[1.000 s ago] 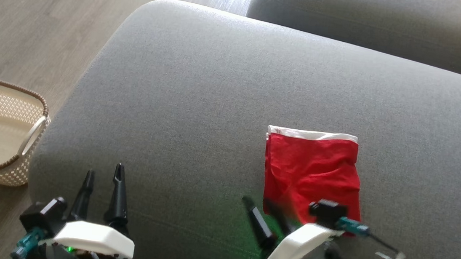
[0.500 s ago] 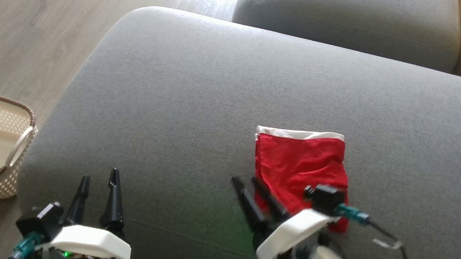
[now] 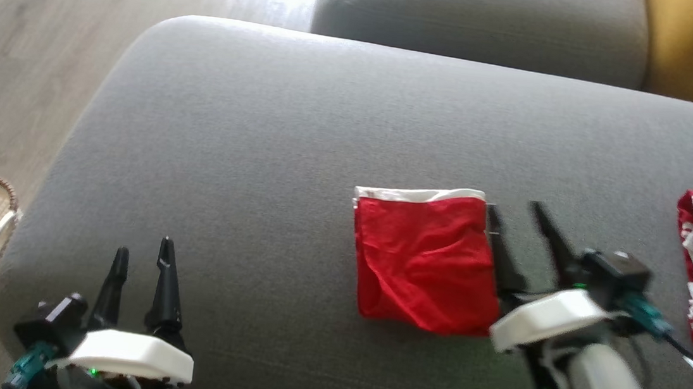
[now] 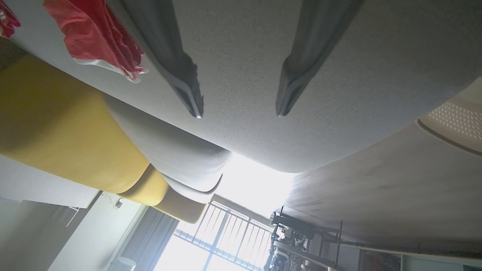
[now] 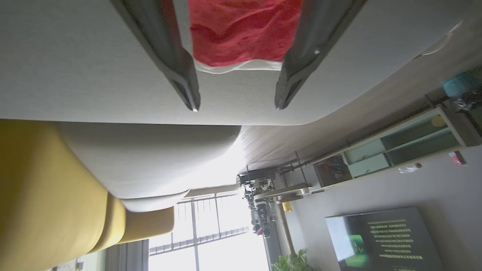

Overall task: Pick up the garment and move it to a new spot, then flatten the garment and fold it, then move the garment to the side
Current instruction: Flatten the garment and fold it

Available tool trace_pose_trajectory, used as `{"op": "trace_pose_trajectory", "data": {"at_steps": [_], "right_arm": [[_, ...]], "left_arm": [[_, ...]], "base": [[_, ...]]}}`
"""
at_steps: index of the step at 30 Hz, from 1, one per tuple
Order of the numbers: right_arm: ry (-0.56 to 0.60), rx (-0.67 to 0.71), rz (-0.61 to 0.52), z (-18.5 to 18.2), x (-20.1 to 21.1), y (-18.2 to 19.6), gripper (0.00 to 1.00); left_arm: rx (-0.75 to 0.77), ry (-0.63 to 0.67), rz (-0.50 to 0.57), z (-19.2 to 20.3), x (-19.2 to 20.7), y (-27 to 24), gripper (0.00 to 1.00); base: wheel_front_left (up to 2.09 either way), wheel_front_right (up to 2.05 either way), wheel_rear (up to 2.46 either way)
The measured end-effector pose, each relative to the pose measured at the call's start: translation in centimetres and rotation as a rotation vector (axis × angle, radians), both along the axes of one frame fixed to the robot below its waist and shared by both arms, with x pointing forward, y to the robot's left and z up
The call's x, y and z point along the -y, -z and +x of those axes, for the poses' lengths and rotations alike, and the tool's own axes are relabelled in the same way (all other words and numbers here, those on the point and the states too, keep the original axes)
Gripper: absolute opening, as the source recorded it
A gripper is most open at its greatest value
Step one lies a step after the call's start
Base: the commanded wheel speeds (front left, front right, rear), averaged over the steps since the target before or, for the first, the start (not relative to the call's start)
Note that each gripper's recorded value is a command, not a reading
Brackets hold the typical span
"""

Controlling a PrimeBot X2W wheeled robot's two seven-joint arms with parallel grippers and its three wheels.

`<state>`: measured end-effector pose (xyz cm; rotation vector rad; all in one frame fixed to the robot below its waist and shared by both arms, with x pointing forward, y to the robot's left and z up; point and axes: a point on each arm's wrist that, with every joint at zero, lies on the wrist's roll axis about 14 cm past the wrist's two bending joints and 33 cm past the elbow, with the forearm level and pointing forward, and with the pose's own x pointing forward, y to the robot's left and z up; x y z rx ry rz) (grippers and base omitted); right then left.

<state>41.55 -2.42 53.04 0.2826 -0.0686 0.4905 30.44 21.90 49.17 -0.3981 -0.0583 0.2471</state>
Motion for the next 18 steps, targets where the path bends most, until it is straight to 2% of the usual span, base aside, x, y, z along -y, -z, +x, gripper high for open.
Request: {"op": "trace_pose_trajectory", "data": {"at_steps": [3, 6, 11, 18], "right_arm": [[0.112, 0.062, -0.074, 0.3, 3.8, -0.6, 1.00], [0.200, 0.137, -0.132, 0.1, 6.9, -2.2, 1.00], [0.258, 0.161, -0.212, -1.5, 9.0, -2.0, 1.00], [0.298, 0.129, -0.314, -2.5, 10.8, -0.1, 1.00]], "left_arm": [[0.019, 0.030, 0.045, 0.7, 0.7, -0.8, 1.00], [0.038, 0.080, 0.141, 1.4, 1.8, -1.7, 1.00], [0.066, 0.115, 0.149, 2.2, 2.8, -2.6, 1.00], [0.046, 0.173, 0.229, 2.8, 4.4, -2.1, 1.00]], "base": [[0.00, 0.00, 0.00], [0.00, 0.00, 0.00], [0.00, 0.00, 0.00], [0.00, 0.00, 0.00]]}}
